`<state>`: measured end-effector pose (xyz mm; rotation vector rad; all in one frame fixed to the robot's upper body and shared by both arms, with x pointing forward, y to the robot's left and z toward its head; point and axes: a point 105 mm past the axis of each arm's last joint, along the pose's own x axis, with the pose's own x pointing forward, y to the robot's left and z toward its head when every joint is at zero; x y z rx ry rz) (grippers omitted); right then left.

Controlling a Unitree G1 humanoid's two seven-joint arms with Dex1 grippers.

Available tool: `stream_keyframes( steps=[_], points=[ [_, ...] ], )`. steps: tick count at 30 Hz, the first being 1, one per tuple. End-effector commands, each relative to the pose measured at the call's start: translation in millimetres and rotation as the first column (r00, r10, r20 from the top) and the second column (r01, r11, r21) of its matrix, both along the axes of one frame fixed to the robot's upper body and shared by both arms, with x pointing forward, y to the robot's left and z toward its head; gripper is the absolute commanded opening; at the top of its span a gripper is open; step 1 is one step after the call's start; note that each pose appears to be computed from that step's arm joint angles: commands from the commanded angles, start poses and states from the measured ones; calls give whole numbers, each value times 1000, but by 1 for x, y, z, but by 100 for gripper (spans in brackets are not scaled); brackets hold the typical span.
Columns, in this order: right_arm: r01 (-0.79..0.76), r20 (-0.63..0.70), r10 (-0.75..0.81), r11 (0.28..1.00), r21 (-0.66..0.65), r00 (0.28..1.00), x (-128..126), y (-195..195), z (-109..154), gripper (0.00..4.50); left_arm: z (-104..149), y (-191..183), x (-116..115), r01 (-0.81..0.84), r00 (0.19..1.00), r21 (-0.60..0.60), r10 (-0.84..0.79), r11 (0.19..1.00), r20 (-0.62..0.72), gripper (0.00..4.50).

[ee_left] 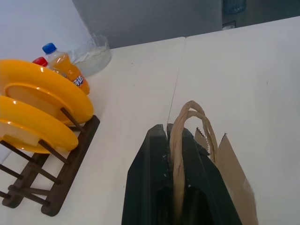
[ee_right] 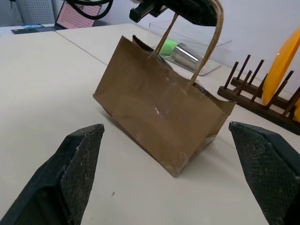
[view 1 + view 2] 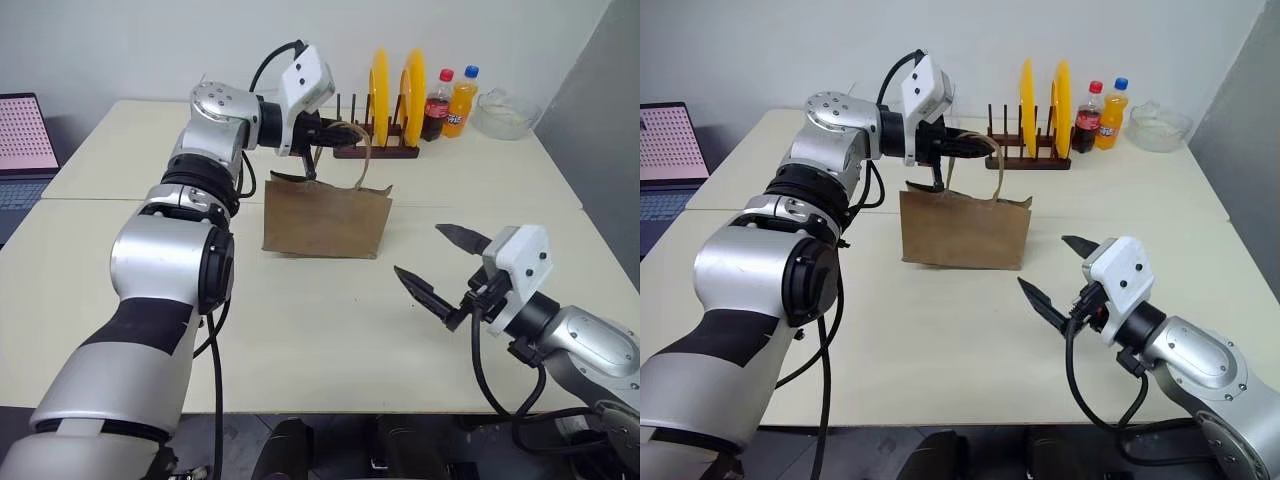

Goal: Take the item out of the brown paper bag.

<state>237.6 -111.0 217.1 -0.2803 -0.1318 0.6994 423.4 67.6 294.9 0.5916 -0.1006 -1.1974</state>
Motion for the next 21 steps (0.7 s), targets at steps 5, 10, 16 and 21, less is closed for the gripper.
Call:
stream_keyframes(
  steps=[5, 10, 16, 21],
  points=[
    [-63, 103, 64, 998, -8, 993, -14, 10, 19, 450, 12, 3, -1, -2, 997, 38, -1, 999, 76, 24],
    [-71, 104, 72, 997, -11, 992, -14, 11, 19, 450, 12, 4, -2, -1, 997, 51, -4, 999, 80, 156],
    [-80, 101, 81, 997, -19, 992, -14, 12, 18, 450, 9, 8, -4, 21, 997, 76, -27, 997, 73, 337],
    [-85, 101, 87, 996, -24, 991, -14, 11, 18, 450, 7, 14, -6, 31, 997, 96, -38, 995, 71, 447]
  ],
)
